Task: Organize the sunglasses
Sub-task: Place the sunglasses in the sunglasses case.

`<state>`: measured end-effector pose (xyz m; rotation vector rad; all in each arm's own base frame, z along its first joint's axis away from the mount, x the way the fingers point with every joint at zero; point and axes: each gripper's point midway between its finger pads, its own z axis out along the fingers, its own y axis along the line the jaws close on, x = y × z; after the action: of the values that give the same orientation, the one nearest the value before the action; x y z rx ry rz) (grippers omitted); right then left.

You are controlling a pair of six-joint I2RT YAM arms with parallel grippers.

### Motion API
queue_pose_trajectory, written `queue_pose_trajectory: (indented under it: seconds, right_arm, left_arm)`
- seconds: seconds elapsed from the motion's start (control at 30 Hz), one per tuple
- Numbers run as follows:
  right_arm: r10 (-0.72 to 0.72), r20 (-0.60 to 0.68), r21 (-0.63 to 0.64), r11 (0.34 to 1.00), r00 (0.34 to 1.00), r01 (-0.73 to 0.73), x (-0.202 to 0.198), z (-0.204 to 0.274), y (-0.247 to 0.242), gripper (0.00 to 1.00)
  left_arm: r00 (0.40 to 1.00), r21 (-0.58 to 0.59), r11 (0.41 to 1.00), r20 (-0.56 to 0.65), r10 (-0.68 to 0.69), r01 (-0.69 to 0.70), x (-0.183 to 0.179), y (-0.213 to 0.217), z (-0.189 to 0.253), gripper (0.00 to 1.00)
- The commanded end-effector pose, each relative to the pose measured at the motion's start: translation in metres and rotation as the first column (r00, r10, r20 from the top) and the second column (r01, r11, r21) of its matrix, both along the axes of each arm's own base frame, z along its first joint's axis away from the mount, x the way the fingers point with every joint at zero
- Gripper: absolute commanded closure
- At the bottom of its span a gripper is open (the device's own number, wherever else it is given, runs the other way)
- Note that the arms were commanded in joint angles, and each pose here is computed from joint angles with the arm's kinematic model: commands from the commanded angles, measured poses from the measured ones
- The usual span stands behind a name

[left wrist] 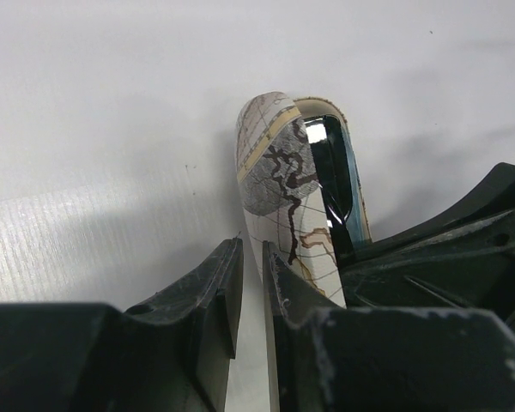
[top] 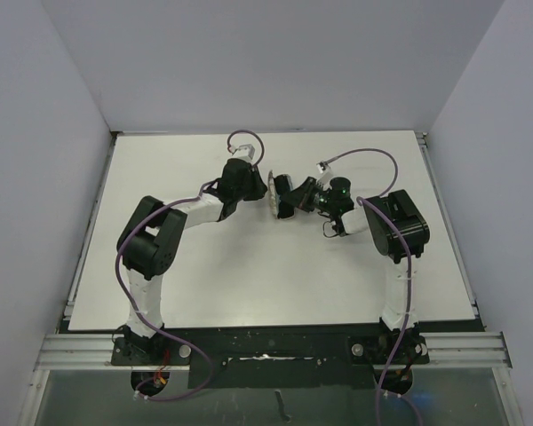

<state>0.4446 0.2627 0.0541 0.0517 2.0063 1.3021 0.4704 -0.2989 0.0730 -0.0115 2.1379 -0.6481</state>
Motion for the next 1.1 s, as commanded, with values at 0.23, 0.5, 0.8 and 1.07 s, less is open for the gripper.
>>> queue_pose_trajectory:
  seconds: [0.23,0.5,0.8,1.07]
  right_arm:
    - [-0.01,0.056,0.049,0.999,0.998,0.007,0.0108,0.0134,-0.001,1.0]
    - [-0.021,0.027,0.042,0.999,0.999,0.02,0.0106,0.0112,-0.0023,0.98]
    - [-0.013,-0.013,0.027,1.0,1.0,0.013,0.0085,0.0128,0.0,0.95]
    - [-0.008,-0.018,-0.002,1.0,1.0,0.008,0.0081,0.0194,0.0002,0.73]
  left_arm:
    - [0.996,-0.038,0.999,0.094,0.012,-0.009,0.0075,0.0037,0.0455,0.85]
    - [0.995,-0.044,0.999,0.098,0.012,-0.008,0.008,0.003,0.0473,0.85]
    - [0.995,-0.049,0.999,0.098,0.008,-0.003,0.0087,0.0016,0.0461,0.85]
    - [0.994,-0.056,0.998,0.107,0.006,-0.001,0.0091,0.0006,0.0488,0.85]
